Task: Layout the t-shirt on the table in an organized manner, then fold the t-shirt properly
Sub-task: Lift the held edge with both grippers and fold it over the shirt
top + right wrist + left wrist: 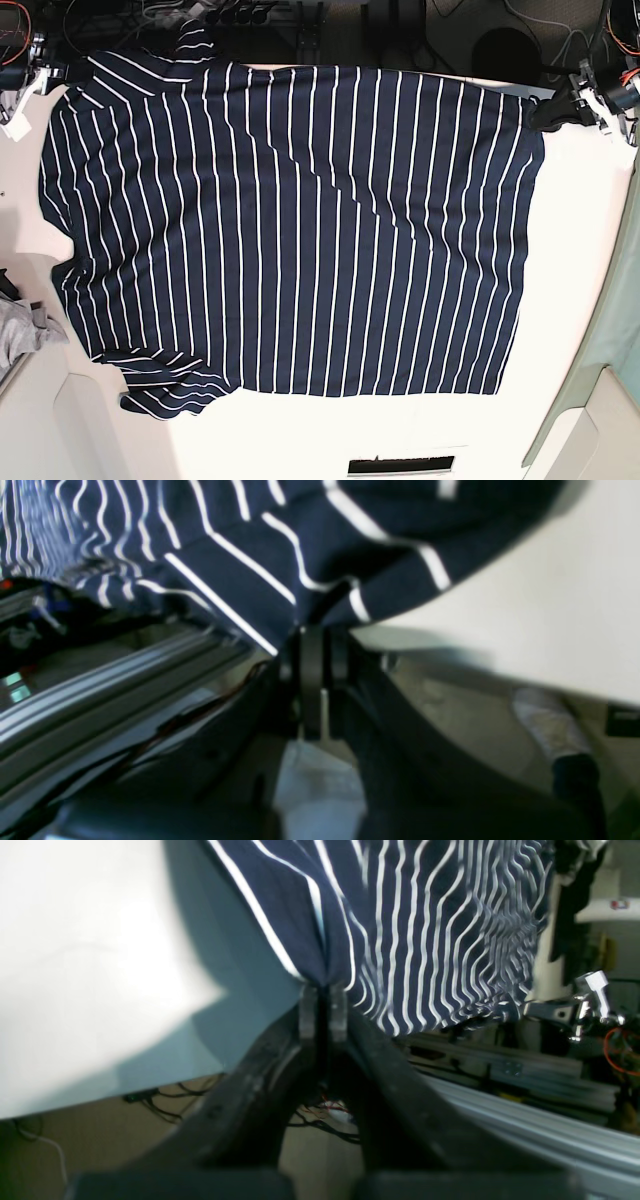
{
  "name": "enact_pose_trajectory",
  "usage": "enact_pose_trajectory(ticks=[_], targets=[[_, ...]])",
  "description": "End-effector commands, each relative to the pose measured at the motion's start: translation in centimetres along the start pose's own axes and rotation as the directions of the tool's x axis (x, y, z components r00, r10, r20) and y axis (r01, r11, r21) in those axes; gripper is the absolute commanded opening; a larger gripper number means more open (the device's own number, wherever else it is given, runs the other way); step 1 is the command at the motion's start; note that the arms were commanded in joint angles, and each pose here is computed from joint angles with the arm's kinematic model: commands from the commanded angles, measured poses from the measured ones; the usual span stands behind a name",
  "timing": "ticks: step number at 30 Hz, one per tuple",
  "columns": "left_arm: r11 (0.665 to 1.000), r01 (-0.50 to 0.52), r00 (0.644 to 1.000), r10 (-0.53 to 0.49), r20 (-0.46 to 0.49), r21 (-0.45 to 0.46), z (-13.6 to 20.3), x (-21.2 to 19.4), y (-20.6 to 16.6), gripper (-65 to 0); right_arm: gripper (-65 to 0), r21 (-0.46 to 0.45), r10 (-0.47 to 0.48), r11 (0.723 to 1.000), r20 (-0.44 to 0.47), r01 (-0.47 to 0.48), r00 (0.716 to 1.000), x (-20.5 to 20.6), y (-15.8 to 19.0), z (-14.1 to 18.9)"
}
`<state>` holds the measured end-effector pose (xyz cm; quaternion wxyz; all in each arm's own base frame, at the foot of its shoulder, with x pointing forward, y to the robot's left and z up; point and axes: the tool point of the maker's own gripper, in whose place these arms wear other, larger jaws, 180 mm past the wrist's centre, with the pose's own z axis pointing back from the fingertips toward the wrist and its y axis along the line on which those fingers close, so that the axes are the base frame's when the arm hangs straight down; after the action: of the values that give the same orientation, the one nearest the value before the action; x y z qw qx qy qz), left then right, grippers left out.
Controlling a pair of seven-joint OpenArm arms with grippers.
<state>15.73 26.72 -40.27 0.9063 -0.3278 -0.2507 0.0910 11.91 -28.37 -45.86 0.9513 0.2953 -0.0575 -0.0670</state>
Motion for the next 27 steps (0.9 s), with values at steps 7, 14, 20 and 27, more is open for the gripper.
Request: enact_pose_trajectory(ticks=[7,14,20,27], targets=[[0.998,0.067,0.998,-0.067,-0.005,-0.004,1.7,0.4,-1.1,-65.0,-65.0,0.012,0.044,0.999,0.008,-0.044,0.999,1.2,0.2,2.2],[0.992,0.128,0.992,-0.127,0.024,-0.010,2.1,1.8,-2.4,-65.0,-65.0,-0.003,0.155,0.988,0.013,-0.155,0.988,3.1,1.4,3.9],[0.986,0.156,0.977,-0.163,0.136,0.060,4.0,5.0,-1.5,-65.0,-65.0,-0.042,0.259,0.966,0.058,-0.257,0.964,5.5,2.7,4.8],[0.972,0.204,0.969,-0.217,0.119,0.113,3.2,5.6,-0.7,-65.0,-65.0,-0.097,0.324,0.945,0.167,-0.311,0.931,10.3,3.7,5.8]])
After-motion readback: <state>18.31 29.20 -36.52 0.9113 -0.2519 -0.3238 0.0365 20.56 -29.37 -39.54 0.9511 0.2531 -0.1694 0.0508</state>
